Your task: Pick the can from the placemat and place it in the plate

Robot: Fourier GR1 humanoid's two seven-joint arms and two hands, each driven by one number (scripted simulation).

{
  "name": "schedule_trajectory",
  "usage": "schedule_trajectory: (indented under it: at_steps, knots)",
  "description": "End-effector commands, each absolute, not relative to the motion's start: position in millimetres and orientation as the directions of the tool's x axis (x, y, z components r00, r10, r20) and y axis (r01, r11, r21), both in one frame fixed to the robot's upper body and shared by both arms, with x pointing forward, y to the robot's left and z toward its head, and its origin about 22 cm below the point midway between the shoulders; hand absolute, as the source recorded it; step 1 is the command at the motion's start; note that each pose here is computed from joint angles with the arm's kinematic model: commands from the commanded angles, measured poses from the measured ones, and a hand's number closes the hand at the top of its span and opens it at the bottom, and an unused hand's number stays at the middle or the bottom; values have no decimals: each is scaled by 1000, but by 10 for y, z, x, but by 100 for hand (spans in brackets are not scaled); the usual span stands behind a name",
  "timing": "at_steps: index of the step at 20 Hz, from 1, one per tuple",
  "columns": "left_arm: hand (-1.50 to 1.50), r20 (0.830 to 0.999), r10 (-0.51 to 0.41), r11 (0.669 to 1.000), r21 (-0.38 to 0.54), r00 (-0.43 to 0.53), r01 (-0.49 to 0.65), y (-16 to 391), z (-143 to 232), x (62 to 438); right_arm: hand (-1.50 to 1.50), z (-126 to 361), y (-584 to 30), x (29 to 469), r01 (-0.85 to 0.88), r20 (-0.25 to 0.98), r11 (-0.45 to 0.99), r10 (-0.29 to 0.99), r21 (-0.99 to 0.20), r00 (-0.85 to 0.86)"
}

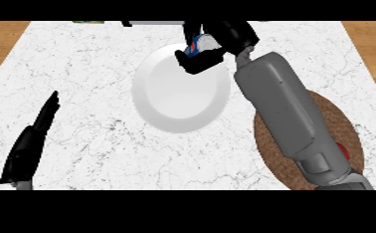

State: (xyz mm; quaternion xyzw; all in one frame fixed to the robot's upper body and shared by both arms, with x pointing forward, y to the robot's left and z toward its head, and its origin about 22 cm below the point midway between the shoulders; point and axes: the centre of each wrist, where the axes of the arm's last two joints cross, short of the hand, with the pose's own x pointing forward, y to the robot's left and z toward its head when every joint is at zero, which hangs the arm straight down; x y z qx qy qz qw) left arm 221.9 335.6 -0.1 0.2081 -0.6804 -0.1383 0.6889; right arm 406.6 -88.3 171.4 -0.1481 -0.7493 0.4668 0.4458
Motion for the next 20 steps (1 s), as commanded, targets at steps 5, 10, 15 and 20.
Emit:
schedule_trajectory:
  at_steps: [5,10,15,20]
  knots:
    - [0,881,-472,878,472,20,-85,3258,99,2334,150,1361,-409,4135,-289,524,439,669,-851,-526]
    - [0,884,-468,882,467,11,-68,3400,-15,2244,150,1052,-559,4195,-373,701,594,622,-713,-348]
    - [0,880,-476,878,474,-3,-68,3287,21,2455,-150,1086,-337,4204,-351,644,550,714,-758,-274]
    - [0,874,-487,873,486,-7,-54,3144,68,2291,-150,821,-347,4057,-305,738,672,607,-675,-295]
